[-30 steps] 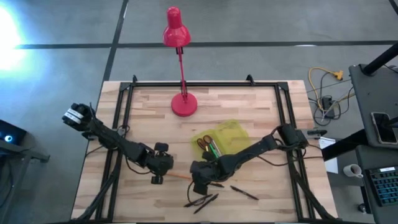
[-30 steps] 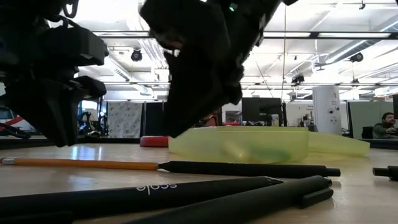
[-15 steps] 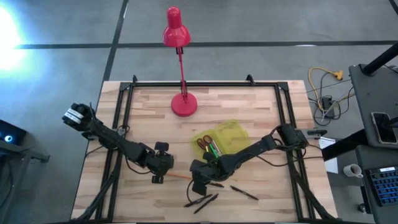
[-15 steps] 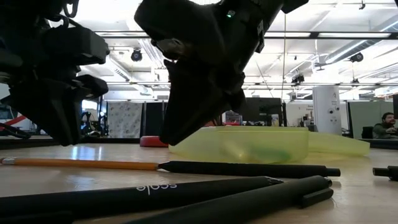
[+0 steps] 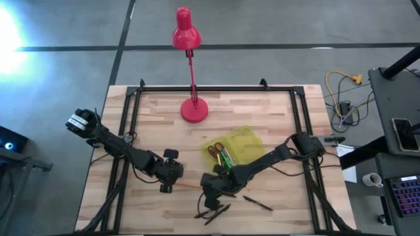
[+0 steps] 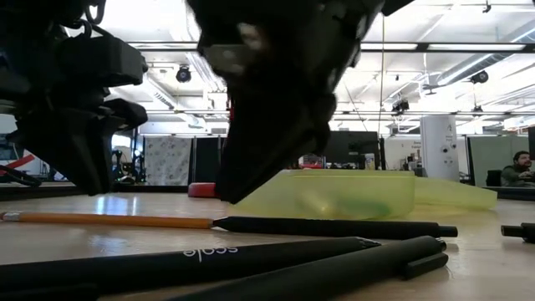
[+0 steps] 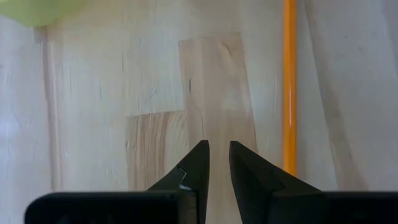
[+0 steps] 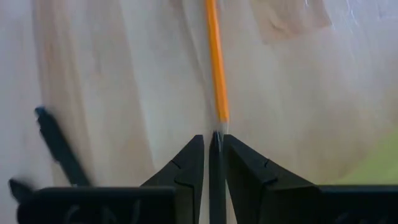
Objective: Pick & place school supplies into a supply box
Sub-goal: Put the orange pencil into the yellow supply box
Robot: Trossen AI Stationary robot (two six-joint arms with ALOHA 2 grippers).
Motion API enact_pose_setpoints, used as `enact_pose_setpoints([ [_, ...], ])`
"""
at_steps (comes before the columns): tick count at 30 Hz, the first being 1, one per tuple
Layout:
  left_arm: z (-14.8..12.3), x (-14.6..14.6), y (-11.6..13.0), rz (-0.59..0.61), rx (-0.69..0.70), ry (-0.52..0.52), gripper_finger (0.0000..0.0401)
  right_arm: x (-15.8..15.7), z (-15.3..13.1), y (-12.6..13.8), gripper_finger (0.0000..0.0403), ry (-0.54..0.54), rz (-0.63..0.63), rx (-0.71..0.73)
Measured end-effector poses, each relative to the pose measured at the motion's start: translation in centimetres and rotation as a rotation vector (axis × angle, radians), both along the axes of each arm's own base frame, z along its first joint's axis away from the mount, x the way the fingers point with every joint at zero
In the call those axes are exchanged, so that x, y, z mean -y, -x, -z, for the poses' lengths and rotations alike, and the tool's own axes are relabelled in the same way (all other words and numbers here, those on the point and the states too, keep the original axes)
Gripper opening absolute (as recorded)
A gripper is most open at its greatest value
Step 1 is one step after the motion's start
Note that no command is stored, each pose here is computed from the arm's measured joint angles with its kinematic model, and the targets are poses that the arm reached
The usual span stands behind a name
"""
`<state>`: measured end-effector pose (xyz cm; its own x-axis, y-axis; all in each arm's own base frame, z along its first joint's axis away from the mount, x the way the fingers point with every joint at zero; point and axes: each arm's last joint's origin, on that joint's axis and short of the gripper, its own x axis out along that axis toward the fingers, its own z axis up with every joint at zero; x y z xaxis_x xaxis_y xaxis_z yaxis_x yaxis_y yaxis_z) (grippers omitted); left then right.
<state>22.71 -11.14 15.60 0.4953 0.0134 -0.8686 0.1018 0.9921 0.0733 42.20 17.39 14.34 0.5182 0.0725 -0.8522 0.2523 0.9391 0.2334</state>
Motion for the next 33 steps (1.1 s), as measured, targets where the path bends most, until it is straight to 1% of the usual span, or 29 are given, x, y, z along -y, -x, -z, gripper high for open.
enact_pose_setpoints([
  [1,0.0,0.0,0.0,0.0,-0.002,-0.001,0.0047,-0.1,-0.1,-0.3,0.0054,-0.01,0.009,-0.002],
  [3,0.2,-0.1,0.1,0.0,-0.006,-0.003,0.0047,-0.4,-1.3,-1.1,0.0054,-0.029,0.023,0.03],
  [5,0.2,-0.1,0.2,0.0,-0.009,-0.004,0.0047,-1.0,-2.9,-1.7,0.0054,0.008,0.029,0.074],
  [7,0.3,-0.1,0.2,0.0,-0.009,-0.004,0.0047,-1.1,-3.1,-1.9,0.0054,0.064,0.058,0.056],
  [10,0.5,-0.2,0.3,0.0,-0.016,-0.008,0.0047,-0.9,-0.9,-1.7,0.0054,0.113,0.084,-0.06],
  [11,0.5,-0.2,0.3,0.0,-0.015,-0.008,0.0047,-0.9,-0.5,-1.7,0.0054,0.119,0.09,-0.08],
  [12,0.5,-0.2,0.4,0.0,-0.019,-0.009,0.0047,-0.9,-0.2,-1.9,0.0054,0.118,0.098,-0.084],
  [16,0.6,-0.2,0.4,-0.016,-0.021,-0.001,0.0047,-1.2,-0.9,-2.4,0.0054,0.085,0.107,-0.052],
  [19,0.6,-0.3,0.5,-0.019,-0.022,0.0,0.0047,-1.3,-0.3,-2.4,0.0054,0.094,0.102,-0.075],
  [23,0.7,-0.3,0.5,-0.019,-0.022,0.0,0.0047,-1.2,-0.6,-2.4,0.0054,0.088,0.108,-0.065],
  [27,0.6,-0.2,0.5,-0.02,-0.018,0.002,0.0047,-1.2,0.3,-2.2,0.0054,0.1,0.106,-0.1],
  [33,0.7,-0.3,0.5,-0.02,-0.019,0.002,0.0047,-1.1,0.5,-2.0,0.0054,0.093,0.118,-0.108],
])
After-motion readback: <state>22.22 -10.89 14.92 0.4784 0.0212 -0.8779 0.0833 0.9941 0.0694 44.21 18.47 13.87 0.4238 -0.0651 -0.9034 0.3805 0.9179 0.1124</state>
